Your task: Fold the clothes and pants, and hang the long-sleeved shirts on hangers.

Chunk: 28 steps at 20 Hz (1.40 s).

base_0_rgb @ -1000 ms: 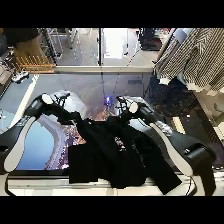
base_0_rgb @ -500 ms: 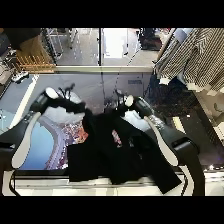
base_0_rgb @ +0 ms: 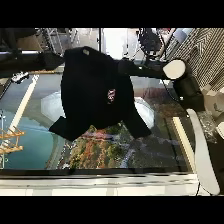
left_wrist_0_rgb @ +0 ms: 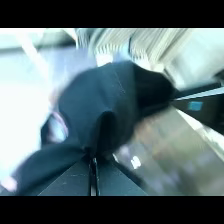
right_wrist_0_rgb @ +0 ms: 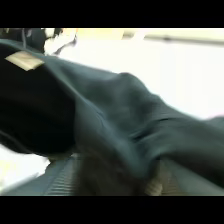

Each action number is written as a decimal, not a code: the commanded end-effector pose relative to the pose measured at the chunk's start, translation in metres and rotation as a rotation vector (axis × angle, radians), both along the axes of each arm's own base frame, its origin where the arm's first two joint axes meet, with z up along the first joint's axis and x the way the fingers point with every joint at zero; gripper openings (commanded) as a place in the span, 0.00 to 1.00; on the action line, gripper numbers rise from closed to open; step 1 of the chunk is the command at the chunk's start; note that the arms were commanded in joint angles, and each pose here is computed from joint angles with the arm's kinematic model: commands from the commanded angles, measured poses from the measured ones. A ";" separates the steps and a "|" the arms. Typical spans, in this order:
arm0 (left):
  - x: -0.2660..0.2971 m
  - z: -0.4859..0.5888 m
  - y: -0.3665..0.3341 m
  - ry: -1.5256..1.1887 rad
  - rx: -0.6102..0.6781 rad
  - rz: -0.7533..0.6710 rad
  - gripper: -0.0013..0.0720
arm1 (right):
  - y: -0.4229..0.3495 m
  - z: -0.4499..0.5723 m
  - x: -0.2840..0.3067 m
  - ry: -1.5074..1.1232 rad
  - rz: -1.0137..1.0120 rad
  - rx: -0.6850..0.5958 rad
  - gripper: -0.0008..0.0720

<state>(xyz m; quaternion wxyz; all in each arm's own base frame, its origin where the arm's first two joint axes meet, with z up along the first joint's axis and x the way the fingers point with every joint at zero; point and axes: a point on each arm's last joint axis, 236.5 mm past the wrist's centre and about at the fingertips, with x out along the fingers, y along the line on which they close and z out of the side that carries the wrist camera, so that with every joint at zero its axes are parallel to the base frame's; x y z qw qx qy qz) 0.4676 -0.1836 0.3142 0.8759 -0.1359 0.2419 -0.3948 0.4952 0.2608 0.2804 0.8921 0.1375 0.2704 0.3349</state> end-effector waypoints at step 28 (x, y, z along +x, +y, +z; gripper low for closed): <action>-0.021 -0.097 -0.056 0.249 0.008 -0.163 0.03 | 0.067 -0.226 -0.016 0.859 -0.496 0.991 0.72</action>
